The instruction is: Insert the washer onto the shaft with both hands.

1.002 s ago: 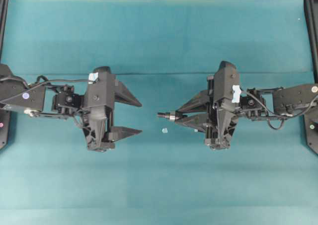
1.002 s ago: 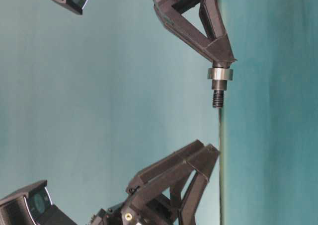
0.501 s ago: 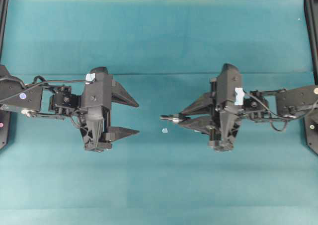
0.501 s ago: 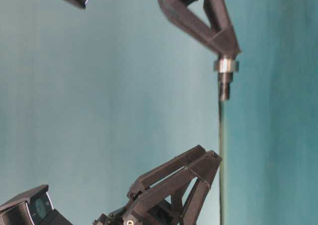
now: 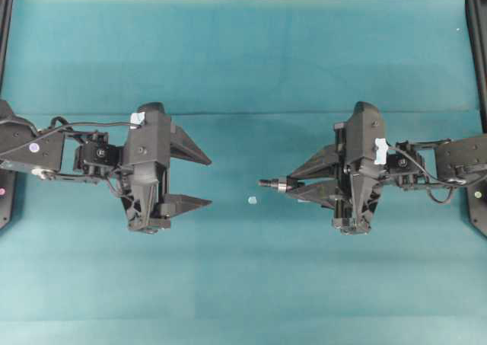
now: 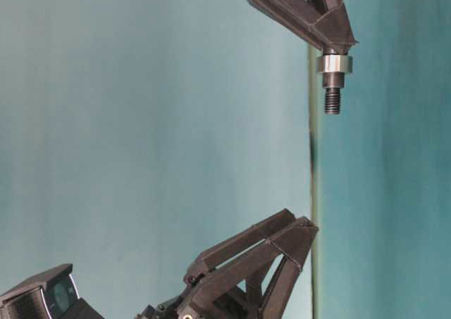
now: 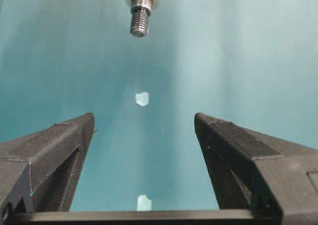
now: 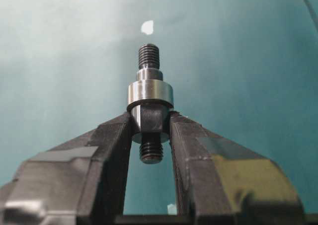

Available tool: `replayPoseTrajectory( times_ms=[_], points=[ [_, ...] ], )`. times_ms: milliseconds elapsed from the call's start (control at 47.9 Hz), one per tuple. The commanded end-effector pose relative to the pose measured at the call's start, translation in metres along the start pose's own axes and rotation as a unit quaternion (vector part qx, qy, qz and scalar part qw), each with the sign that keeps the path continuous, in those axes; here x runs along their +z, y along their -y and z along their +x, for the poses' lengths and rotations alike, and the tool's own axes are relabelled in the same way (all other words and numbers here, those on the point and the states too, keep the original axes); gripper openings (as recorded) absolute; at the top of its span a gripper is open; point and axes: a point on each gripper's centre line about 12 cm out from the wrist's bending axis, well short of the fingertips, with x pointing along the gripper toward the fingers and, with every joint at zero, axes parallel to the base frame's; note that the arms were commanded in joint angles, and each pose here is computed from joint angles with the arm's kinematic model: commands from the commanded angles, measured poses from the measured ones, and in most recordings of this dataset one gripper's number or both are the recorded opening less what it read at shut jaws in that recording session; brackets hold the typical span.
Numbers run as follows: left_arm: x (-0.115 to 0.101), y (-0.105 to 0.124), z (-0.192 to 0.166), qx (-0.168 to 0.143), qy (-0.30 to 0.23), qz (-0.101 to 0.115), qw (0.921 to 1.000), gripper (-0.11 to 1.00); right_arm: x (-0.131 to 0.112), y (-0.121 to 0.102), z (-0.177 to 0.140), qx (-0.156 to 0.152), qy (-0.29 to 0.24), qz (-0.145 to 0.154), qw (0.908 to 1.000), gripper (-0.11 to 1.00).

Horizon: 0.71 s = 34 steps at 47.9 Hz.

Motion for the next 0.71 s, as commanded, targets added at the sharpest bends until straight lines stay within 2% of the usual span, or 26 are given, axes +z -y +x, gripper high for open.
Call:
replayPoseTrajectory(
  times_ms=[0, 689],
  points=[
    [0.0083, 0.0015, -0.0036, -0.002, 0.014, 0.002, 0.9999, 0.91, 0.0061, -0.0020, -0.0009, 0.003, 0.013, 0.004, 0.9999, 0.00],
    [0.0068, 0.0009, -0.0021, -0.001, 0.011, 0.001, 0.9999, 0.90, 0.0055, -0.0018, 0.0000, 0.003, 0.012, 0.004, 0.9999, 0.00]
  ],
)
